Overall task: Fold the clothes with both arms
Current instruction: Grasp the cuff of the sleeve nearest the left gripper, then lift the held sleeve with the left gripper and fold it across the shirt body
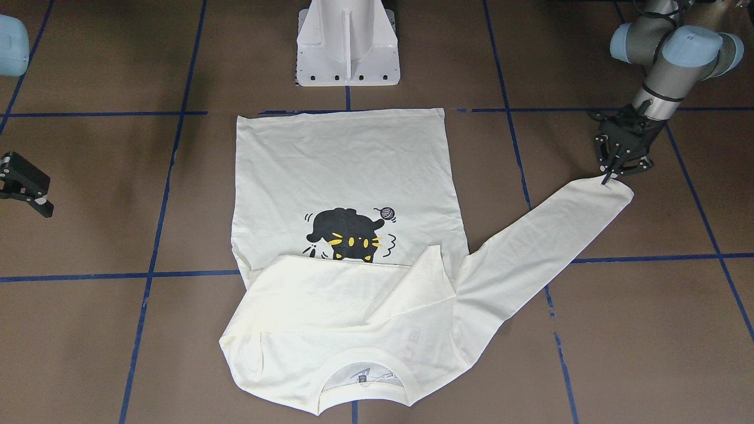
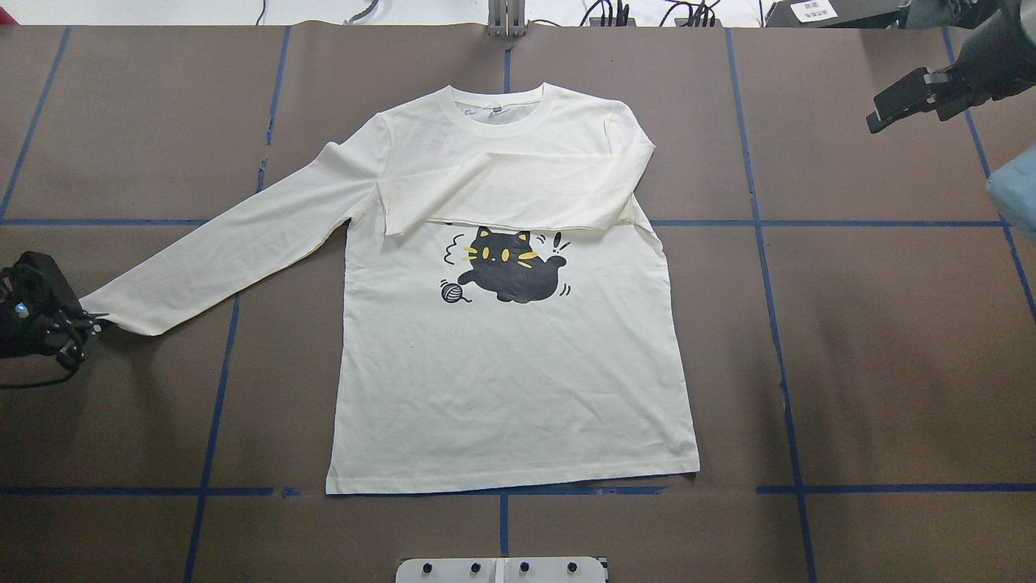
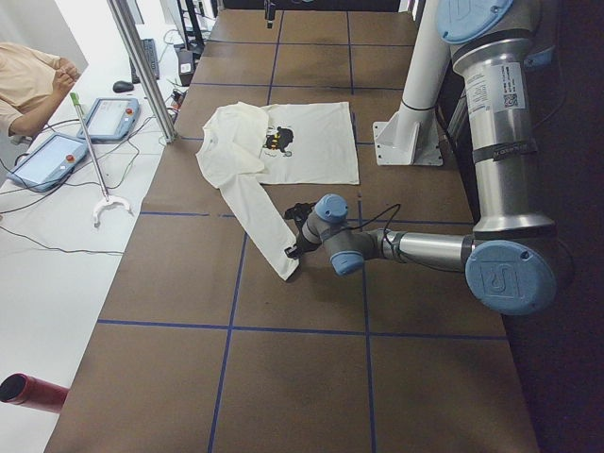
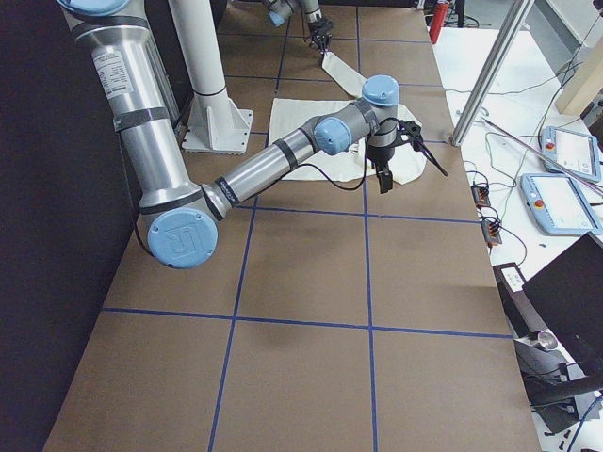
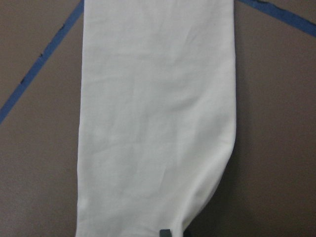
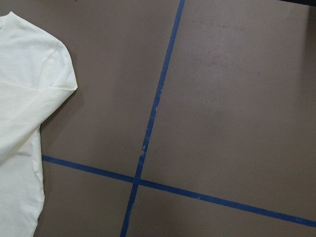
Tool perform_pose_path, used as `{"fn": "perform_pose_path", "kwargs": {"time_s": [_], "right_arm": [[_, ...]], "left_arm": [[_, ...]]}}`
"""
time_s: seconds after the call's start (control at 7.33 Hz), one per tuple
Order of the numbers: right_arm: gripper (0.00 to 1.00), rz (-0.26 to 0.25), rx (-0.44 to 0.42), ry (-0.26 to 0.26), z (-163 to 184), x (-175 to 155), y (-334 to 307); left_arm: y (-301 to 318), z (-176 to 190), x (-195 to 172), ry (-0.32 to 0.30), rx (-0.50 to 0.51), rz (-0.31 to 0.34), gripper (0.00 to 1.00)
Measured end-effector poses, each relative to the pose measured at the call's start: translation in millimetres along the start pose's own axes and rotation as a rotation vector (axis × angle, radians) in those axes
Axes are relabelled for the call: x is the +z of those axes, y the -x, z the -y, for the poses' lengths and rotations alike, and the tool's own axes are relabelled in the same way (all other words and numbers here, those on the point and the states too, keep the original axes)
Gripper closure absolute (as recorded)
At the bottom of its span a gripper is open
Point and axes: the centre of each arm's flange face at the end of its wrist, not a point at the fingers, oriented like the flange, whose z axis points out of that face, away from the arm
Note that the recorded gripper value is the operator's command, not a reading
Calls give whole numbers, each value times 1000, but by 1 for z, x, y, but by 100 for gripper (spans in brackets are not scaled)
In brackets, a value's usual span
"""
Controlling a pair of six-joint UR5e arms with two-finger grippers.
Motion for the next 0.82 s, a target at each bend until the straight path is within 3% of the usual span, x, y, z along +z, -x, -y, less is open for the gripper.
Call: {"fn": "perform_pose_path", "kwargs": {"time_s": [0.14, 0.41, 0.68, 0.82], "right_arm": [[0, 0, 1, -1, 0, 0, 0], [0, -2, 2, -1, 1, -1, -1], [0, -4, 3, -2, 1, 0, -1], [0, -5, 4, -2, 1, 0, -1]], "left_arm": [[17, 18, -10, -35, -18, 27, 100], [74, 104, -27, -76, -91, 118, 100], [106, 228, -45, -71, -210, 162, 100], [106, 300, -57, -66, -317, 166, 100]]}}
